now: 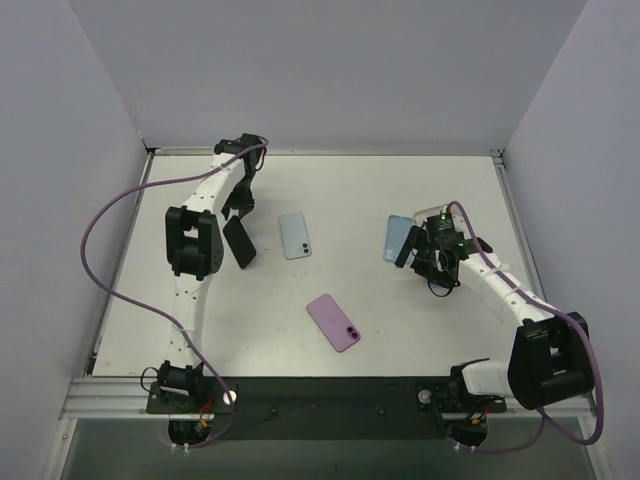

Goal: Take the phone out of the phone case
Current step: Place the phone at the center of the board, then reset both arms

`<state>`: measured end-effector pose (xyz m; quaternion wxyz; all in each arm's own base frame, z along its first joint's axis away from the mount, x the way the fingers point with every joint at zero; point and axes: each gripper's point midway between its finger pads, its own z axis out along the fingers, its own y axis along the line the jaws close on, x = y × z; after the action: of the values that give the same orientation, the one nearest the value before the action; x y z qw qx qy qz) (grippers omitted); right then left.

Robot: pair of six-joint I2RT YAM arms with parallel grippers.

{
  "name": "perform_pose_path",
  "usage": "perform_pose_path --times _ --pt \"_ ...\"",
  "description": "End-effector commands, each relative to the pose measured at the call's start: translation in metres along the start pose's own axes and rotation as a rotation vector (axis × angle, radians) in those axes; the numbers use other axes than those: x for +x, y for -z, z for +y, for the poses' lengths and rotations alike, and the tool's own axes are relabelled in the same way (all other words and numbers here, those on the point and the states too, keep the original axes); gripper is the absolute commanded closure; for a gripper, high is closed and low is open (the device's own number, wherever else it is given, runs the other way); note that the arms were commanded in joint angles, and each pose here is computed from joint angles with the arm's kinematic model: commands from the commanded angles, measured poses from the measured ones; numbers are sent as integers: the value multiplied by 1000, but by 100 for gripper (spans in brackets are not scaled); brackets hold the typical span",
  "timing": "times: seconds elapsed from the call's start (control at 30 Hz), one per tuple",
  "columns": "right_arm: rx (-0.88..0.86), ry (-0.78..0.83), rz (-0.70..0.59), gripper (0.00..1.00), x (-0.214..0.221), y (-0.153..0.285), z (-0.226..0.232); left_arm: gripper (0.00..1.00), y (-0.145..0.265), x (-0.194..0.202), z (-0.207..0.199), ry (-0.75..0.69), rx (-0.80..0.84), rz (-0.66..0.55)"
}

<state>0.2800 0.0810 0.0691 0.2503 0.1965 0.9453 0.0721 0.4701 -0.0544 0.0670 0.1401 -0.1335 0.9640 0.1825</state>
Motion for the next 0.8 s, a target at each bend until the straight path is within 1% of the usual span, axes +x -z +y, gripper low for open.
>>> perform_pose_path --times 0.0,0.03,0.1,0.13,0.2,0.23,0.27,0.3,0.33,0.37,0.4,0.43,0.47,0.5,0.53,0.57,0.6,0.63,0.67,0.7,0.73,0.77 --pt "32 -6 6 15 7 5 -9 43 12 -5 -12 23 64 -7" --pt "52 -4 -11 15 4 6 -13 33 22 -8 -11 31 80 -23" --pt "48 -1 -24 15 0 10 -11 29 39 -9 -11 24 114 -39" --pt "51 -1 -31 15 -2 12 -11 22 58 -14 -6 31 136 -72" --pt "47 1 -48 15 -9 16 -9 20 84 -14 -4 22 185 -100" --pt "48 2 -59 15 -11 18 -8 20 109 -14 7 34 212 -138" --pt "48 -3 -73 15 -15 20 -8 20 123 -12 10 35 239 -154" --pt "47 -4 -84 15 -17 22 -8 20 138 -15 10 41 276 -198" --pt "45 -6 -97 15 -21 24 -6 20 173 -13 22 57 335 -264" --pt "53 -5 -112 15 -24 26 -7 20 175 4 18 30 377 -242" --pt "54 1 -121 15 -26 27 -6 20 185 3 17 30 419 -290" --pt "58 3 -131 15 -29 28 -5 20 217 10 31 45 478 -362" --pt "66 12 -137 15 -29 28 -6 20 203 34 27 13 501 -310" --pt "74 16 -143 15 -31 27 -6 20 210 35 26 25 547 -353" --pt "79 19 -144 15 -31 27 -7 20 233 44 40 44 602 -418" --pt "76 31 -142 15 -31 27 -4 20 233 59 36 30 659 -406" --pt "85 35 -147 15 -31 27 -5 20 213 78 31 18 664 -380" --pt "92 40 -145 15 -31 27 -6 20 221 91 40 27 695 -411" --pt "96 43 -146 15 -32 27 -6 20 219 102 40 25 721 -406" --pt "96 57 -147 15 -31 28 -4 20 201 122 37 12 725 -360" --pt "101 60 -147 15 -31 28 -4 20 207 131 43 19 749 -379" --pt "105 59 -144 16 -30 27 -5 20 204 137 45 20 750 -375"
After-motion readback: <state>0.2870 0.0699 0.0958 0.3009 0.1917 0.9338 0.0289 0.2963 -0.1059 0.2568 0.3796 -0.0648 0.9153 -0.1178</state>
